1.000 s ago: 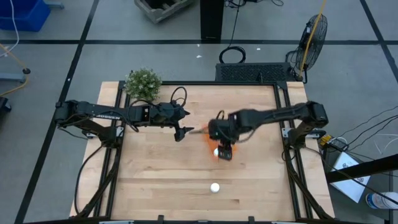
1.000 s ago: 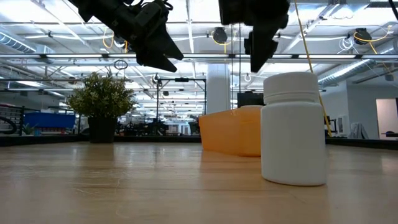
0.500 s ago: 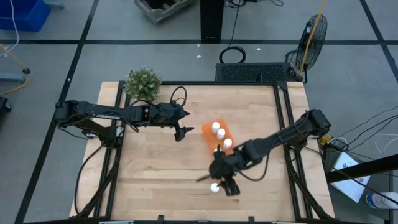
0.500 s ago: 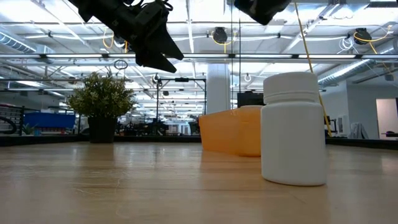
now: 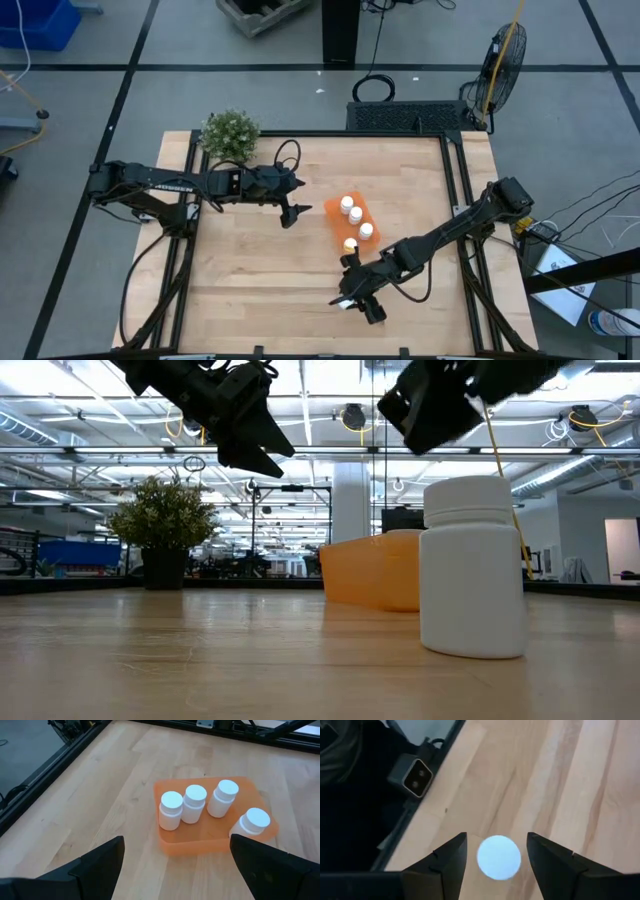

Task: Pick and place pill bottles into a basket
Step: Put the white medicine bottle into the orange bin

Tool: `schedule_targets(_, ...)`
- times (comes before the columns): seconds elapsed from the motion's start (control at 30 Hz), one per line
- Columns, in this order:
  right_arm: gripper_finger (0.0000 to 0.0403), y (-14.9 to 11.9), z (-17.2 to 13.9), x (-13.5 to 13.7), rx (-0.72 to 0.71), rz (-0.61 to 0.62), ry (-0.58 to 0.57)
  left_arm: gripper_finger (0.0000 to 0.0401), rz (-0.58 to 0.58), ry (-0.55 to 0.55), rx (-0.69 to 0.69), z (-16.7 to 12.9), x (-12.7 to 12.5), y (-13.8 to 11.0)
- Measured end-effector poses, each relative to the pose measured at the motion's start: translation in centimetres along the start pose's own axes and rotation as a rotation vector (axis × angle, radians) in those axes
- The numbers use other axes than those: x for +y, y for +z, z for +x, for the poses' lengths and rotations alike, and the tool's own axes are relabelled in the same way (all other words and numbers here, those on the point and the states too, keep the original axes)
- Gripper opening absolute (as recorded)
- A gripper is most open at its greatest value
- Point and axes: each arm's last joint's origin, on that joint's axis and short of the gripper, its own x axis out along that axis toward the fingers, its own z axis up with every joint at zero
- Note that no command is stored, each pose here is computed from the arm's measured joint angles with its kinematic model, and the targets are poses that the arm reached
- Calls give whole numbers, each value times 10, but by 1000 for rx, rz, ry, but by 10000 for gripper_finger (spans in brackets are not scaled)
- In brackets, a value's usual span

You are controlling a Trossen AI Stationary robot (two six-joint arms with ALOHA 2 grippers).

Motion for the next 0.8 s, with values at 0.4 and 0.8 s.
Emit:
schedule_targets(0.4,196,-30,15,-4,-43,-4,8,365,0,0,5,0,0,0)
schedule_targets(0.8,196,-43,20,-1,-102,-33,14,365,-10,0,5,0,0,0)
